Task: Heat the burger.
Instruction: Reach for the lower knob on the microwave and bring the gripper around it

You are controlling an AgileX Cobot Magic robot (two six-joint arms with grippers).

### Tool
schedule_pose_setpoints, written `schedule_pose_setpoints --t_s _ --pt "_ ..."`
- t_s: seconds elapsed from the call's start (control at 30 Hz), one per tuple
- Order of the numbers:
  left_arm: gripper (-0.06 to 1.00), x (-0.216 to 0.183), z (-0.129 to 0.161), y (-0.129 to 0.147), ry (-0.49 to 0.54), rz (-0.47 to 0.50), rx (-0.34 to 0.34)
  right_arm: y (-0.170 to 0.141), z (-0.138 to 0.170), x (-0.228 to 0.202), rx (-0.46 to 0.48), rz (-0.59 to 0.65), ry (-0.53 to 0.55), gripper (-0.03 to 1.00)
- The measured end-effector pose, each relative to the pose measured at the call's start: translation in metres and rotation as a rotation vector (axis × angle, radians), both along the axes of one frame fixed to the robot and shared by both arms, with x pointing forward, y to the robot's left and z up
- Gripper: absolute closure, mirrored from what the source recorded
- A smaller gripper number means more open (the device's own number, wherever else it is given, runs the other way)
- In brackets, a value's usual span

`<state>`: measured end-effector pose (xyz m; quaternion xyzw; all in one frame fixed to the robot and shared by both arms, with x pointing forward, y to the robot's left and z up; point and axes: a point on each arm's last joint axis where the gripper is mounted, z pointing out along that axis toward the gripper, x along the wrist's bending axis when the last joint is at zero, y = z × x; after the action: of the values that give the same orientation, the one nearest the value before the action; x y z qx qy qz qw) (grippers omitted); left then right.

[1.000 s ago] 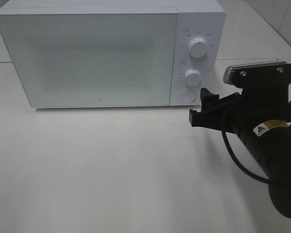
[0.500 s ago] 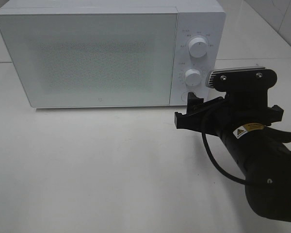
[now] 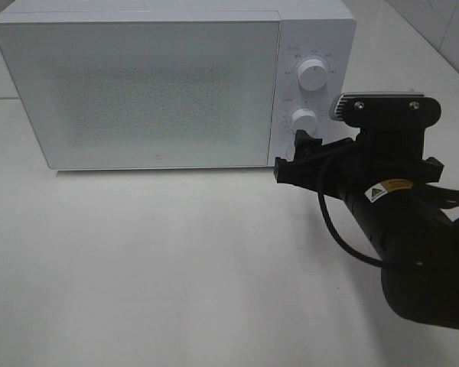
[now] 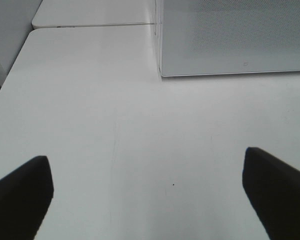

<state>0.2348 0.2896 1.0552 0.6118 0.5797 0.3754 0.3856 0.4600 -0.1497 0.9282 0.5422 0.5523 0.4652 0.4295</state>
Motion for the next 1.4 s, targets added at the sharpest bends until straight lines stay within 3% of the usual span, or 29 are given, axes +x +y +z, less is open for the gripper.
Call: schedule_pose_setpoints --t_s 0.33,0.67,1.4 --pt "-0.03 0.0 0.0 0.0 0.0 0.0 0.0 0.003 -0.009 0.023 -0.029 -0.002 -0.008 0.21" --pt "-0.03 0.0 0.0 0.0 0.0 0.0 0.0 0.026 -0.031 0.053 -0.046 0.002 -0.004 0.21" --pt "-0.03 0.0 0.0 0.0 0.0 0.0 0.0 0.017 -0.041 0.093 -0.051 -0.032 -0.036 0.21"
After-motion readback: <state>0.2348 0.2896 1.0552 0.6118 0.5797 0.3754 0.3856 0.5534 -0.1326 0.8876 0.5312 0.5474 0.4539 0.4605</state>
